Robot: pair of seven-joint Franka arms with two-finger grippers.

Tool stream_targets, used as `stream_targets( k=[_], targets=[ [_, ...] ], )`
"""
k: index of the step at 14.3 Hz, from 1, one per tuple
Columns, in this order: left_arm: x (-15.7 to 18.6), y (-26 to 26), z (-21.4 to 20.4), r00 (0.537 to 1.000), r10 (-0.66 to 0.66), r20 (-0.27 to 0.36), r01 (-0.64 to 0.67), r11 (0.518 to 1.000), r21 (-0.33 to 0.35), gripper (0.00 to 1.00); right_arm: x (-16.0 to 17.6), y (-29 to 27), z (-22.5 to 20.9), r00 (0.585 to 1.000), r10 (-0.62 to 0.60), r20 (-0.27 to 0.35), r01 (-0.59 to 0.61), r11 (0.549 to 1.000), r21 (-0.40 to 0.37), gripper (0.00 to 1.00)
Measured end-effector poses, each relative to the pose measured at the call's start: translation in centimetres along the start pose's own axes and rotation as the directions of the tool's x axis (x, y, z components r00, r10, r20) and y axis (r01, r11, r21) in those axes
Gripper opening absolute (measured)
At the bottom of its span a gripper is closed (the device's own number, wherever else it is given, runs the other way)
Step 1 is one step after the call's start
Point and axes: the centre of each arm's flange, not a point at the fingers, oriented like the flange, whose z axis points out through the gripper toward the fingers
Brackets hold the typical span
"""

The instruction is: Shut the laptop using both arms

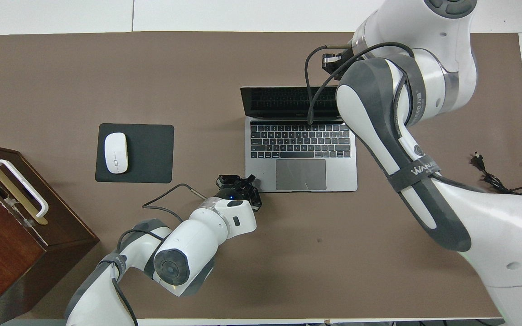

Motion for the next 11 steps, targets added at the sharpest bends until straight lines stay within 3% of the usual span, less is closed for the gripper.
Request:
stream_targets(
  k=[4,11],
  targets=[
    [-1.1,0.4,1.2,1.000,0.009,-0.007,-0.009,1.000,-0.006,0.01,-1.2,0.8,0.5,0.995,0.034,0.098,-0.035,0.999,0.014,0.01],
    [-1.1,0.4,1.3,0.999,0.047,-0.016,-0.048,0.999,-0.004,0.01,-4.6,2.2,2.6,0.971,0.107,0.215,-0.115,0.993,0.029,0.01]
  ],
)
